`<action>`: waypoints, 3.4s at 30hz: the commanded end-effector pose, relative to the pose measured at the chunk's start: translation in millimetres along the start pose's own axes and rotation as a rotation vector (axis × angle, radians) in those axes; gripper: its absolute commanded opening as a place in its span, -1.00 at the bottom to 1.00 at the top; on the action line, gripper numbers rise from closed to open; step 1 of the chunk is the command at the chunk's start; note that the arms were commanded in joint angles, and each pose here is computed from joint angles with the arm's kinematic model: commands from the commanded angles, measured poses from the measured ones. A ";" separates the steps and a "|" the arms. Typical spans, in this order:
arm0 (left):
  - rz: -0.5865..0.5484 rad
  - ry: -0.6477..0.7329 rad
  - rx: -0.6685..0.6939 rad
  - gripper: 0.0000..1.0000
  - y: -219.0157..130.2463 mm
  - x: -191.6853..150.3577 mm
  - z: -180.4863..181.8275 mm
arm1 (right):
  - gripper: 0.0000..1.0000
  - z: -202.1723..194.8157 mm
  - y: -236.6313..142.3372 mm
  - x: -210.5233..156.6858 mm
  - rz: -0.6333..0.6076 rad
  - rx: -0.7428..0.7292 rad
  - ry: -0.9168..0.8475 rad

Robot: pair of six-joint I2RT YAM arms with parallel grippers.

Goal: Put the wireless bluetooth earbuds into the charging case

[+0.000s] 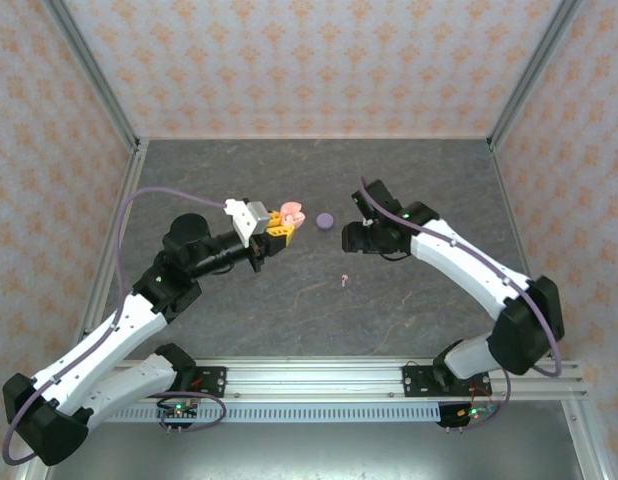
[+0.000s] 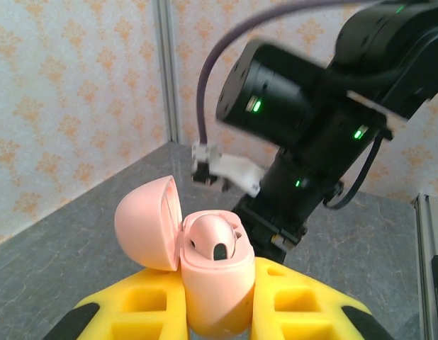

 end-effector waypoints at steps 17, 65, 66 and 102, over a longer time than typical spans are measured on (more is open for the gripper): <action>0.013 0.013 0.024 -1.00 -4.7 -6.9 -1.6 | -0.08 -0.1 94.1 -48.6 0.221 -0.087 0.003; 0.030 0.015 0.034 -1.00 -6.8 -9.1 -0.6 | -0.57 3.9 114.5 -63.0 0.283 -0.132 -0.053; 0.030 0.016 0.036 -1.00 -6.8 -9.1 -0.3 | -0.57 5.1 111.3 -59.9 0.270 -0.126 -0.054; 0.010 -0.131 -0.078 -1.00 47.8 -46.5 -4.7 | -0.58 98.3 -142.8 24.5 -0.311 0.461 -0.128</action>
Point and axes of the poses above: each hand's point on the last joint's axis, 136 mm out from that joint toward the fingers, its own y axis out along the fingers, its own z axis along the line the jaws close on, x = y × z, the point moved 1 cm from there along -y, back along the fingers, and after that the axes turned 11 degrees about y, right-handed, at the moved point
